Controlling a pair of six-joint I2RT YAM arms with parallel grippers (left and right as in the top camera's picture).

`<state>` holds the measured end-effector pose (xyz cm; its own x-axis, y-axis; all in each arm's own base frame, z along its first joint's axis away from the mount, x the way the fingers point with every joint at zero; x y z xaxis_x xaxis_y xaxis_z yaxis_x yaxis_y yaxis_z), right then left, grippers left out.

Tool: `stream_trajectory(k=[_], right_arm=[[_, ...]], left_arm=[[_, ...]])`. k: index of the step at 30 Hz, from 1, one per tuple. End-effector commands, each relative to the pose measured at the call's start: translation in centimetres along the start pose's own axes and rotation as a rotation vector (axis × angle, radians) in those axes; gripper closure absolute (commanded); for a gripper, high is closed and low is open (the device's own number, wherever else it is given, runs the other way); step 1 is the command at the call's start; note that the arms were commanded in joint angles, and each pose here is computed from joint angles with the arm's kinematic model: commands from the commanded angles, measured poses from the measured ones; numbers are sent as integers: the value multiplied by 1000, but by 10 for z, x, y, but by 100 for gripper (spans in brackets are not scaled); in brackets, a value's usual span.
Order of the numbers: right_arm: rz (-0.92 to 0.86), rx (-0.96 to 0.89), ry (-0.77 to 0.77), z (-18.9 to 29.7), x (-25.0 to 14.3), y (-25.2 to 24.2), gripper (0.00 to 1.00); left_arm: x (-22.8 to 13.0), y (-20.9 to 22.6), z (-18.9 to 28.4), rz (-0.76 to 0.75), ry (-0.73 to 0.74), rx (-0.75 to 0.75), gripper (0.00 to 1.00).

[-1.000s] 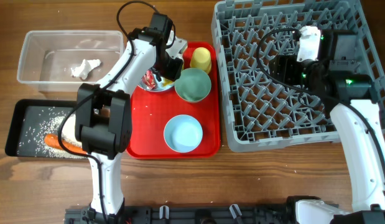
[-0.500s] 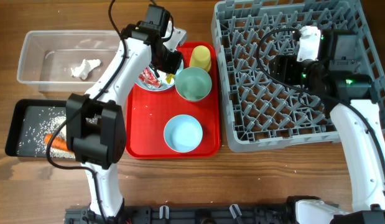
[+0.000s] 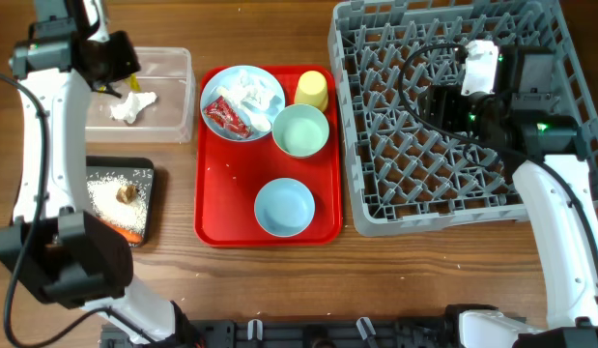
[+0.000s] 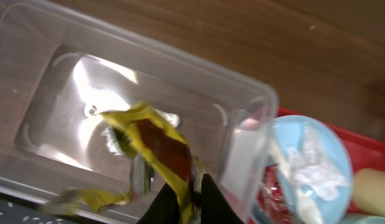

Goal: Sort waste into correct bins and load items into the dishwasher rack
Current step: 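Pick the yellow wrapper from the plate and drop it in the clear bin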

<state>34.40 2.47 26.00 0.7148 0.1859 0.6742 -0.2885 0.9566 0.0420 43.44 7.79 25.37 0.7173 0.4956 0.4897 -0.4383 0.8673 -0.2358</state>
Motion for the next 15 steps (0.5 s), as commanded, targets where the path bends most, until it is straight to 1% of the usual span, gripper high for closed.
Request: stream_trajectory(k=[1, 3, 5, 7, 8, 10, 12, 13, 15], right_arm=[[-1, -12, -6, -1, 4, -3, 23], [-1, -12, -5, -1, 4, -3, 23], [-1, -12, -5, -1, 4, -3, 23], [-1, -12, -5, -1, 4, -3, 23], [-1, -12, -6, -1, 4, -3, 23], [-2, -12, -4, -1, 4, -3, 23], [-3, -11, 0, -1, 3, -2, 23], [-3, -11, 0, -1, 3, -2, 23], [-2, -11, 0, -1, 3, -2, 23]], left_arm=[[-14, 14, -48, 33, 105, 43, 0], [-13, 5, -58, 24, 99, 4, 0], [-10, -12, -55, -1, 72, -53, 0], [-17, -48, -51, -65, 65, -149, 0], [-26, -70, -50, -132, 71, -197, 0], [-50, -118, -58, -271, 56, -220, 0], [-69, -145, -76, -336, 49, -201, 0], [-81, -154, -90, -365, 70, -204, 0], [-99, -161, -111, -388, 116, -197, 3]])
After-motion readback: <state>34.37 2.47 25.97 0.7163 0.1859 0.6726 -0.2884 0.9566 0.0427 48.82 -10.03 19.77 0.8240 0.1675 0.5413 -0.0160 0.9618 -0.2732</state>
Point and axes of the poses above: each gripper's point midway between its finger pads, its own z axis back along the fingers, its own y axis along the line the jaws close on, x = y × z, the point moved 6 cm from there along z, back along the fingers, and after that the axes turned 11 degrees about z, right-handed, at the moved point
